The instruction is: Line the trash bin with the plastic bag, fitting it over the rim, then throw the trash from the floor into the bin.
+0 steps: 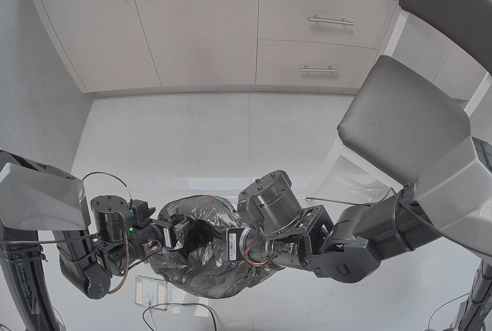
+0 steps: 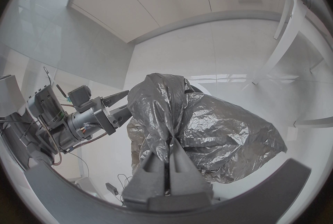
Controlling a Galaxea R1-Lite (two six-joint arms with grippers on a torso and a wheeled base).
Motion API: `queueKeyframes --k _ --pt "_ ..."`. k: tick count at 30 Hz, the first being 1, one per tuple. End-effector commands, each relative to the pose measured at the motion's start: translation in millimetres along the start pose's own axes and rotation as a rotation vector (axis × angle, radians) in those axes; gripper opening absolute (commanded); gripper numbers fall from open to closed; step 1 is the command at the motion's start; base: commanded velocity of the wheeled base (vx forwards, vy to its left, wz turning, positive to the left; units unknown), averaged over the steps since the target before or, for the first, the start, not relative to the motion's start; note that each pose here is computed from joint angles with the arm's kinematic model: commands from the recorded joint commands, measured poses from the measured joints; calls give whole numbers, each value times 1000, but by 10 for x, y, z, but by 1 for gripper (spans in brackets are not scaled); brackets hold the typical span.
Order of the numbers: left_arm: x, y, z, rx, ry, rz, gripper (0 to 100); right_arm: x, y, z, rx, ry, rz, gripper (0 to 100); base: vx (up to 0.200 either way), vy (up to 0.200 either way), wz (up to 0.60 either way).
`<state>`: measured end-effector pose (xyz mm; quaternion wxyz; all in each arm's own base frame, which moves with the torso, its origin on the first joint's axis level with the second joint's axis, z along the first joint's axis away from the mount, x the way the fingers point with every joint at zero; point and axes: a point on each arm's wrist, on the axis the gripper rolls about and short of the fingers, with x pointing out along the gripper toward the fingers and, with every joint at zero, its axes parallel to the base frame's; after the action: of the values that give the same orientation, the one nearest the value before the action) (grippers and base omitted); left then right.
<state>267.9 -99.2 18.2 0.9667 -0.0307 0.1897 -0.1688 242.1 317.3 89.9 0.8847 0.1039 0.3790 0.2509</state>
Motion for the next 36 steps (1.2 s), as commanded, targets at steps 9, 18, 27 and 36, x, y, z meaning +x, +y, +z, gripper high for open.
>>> queueKeyframes --k 9,18,27,36 --pt "359 67 131 5 -100 36 100 293 -90 -22 -10 -42 -116 0 0 0 0" --pt "561 99 66 2 -104 89 100 373 -102 -5 -12 -59 -138 0 0 0 0" --pt "779 226 56 -7 -96 124 100 394 -46 64 -30 -90 -132 0 0 0 0" --pt "968 476 115 -29 -51 195 100 540 76 73 -100 -137 -167 0 0 0 0"
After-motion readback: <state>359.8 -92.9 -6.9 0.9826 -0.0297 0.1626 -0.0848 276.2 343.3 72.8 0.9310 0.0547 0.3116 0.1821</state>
